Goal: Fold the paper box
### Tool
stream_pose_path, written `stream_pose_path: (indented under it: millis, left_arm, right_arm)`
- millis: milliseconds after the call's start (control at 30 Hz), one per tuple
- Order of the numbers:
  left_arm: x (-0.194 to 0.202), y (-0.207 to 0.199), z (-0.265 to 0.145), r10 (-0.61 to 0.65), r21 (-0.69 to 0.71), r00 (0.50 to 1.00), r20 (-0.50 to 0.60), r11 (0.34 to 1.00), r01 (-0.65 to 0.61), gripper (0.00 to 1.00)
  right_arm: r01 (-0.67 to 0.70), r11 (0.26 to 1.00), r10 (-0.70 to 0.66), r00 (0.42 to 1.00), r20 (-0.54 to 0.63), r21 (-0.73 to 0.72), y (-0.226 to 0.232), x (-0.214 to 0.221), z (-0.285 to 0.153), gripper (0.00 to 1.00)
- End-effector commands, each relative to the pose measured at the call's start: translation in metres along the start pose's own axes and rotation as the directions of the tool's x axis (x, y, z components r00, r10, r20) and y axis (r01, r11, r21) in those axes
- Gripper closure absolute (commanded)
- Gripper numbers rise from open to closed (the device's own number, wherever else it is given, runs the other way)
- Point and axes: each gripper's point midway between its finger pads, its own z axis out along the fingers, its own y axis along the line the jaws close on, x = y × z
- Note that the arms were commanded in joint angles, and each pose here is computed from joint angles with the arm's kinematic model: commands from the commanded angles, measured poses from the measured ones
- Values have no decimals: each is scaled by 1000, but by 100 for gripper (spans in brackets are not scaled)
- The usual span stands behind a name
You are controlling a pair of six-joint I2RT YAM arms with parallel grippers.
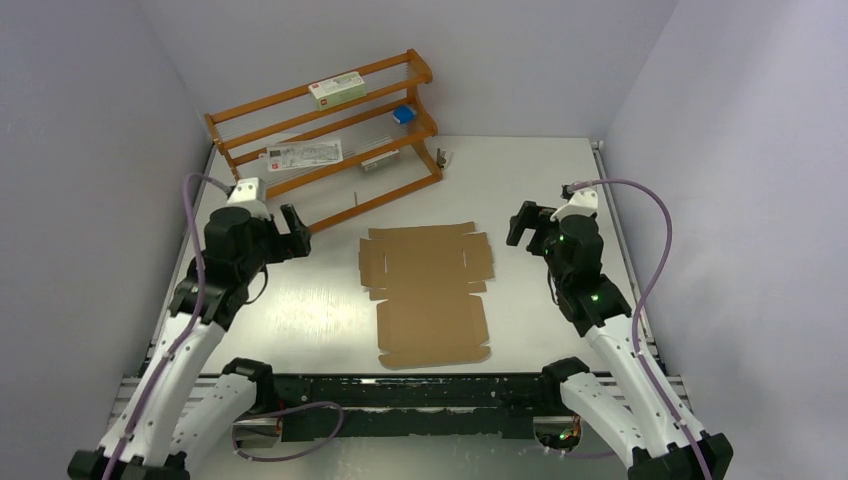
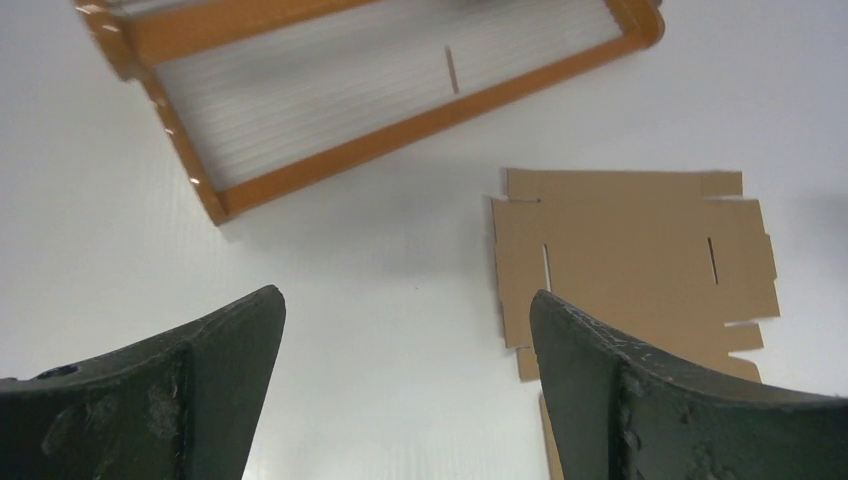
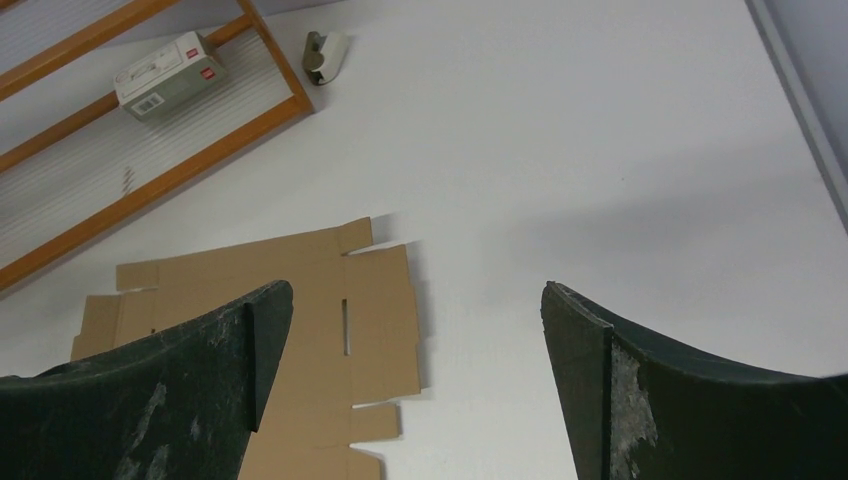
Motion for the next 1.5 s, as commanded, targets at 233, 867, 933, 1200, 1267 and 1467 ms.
stream_pose_path:
  millis: [233,867,933,1200,1267,1467]
  left_arm:
    - [72,-33,59,-41,59,943,-331,996,65,3]
    - [121,-19,166,2,-84,898,-441,995,-44,3]
    - [119,-17,177,8,-97,903,-430,994,-55,3]
    - [114,7,220,-1,-146,900,-436,987,-70,3]
    - [110,11,230,-2,-151,902,-432,986,-70,3]
    - [90,14,254,14,-154,915,-403,985,-83,3]
  right_arm:
    - [-6,998,5,1000,-10,-66,16,6,13,0]
    - [20,997,-21,1000,-20,-76,16,12,17,0]
    - [23,997,-25,999,-22,-74,16,13,17,0]
    - [26,997,-28,999,-24,-67,15,13,19,0]
    - [27,997,-29,999,-25,-69,16,12,19,0]
    - [29,996,-32,999,-38,-79,18,14,21,0]
